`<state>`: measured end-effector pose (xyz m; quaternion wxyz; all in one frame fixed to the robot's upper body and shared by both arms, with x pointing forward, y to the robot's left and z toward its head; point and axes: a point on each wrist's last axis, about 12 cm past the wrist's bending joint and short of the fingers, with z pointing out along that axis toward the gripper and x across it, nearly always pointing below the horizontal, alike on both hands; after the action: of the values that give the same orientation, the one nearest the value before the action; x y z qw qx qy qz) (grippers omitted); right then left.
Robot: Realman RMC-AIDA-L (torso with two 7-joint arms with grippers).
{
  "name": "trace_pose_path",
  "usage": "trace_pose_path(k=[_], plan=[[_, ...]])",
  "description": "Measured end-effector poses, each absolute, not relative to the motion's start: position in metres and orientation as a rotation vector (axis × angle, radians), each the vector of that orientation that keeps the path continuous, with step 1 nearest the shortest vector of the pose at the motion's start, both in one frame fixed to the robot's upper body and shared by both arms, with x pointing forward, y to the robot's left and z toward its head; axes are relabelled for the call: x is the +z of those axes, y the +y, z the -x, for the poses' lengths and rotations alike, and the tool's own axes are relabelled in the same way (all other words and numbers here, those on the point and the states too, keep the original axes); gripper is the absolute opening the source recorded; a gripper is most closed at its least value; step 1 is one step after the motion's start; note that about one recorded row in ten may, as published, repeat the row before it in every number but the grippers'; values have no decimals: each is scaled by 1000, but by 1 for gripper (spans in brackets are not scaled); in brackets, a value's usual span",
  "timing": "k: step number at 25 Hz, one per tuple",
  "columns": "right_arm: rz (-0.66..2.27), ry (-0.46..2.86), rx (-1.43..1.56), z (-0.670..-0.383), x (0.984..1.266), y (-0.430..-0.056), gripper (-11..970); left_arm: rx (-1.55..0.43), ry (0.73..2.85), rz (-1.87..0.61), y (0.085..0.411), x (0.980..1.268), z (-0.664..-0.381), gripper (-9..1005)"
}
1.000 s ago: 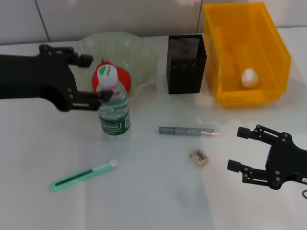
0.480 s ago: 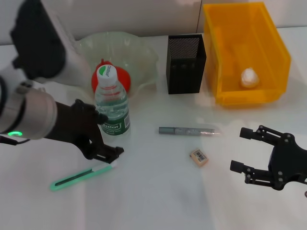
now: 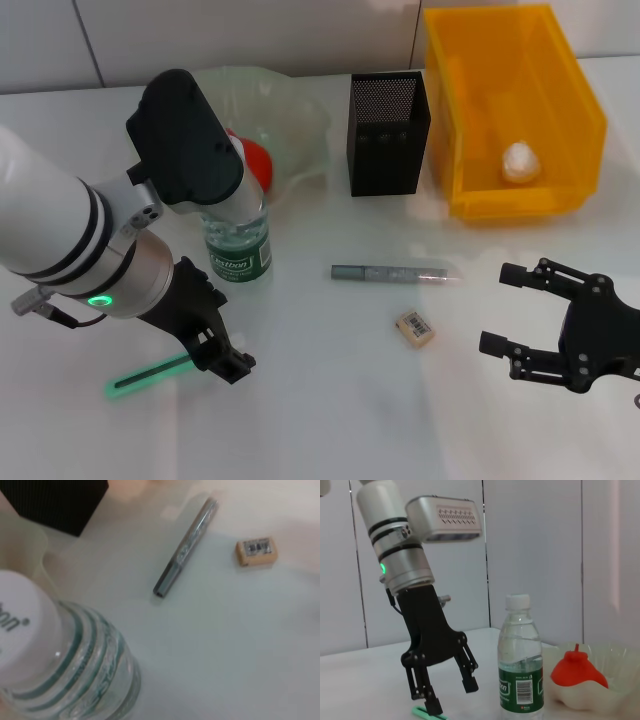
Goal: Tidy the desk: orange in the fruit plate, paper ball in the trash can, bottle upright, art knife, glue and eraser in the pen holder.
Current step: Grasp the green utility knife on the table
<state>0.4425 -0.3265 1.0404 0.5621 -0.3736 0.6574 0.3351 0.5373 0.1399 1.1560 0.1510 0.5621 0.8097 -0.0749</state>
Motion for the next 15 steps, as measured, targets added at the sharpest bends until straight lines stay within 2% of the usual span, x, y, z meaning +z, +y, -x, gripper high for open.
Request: trace_pose_path(k=[15], plan=[[890, 1551, 792, -443, 1040, -325, 815, -128, 2422, -1625, 147, 1133, -553, 718]])
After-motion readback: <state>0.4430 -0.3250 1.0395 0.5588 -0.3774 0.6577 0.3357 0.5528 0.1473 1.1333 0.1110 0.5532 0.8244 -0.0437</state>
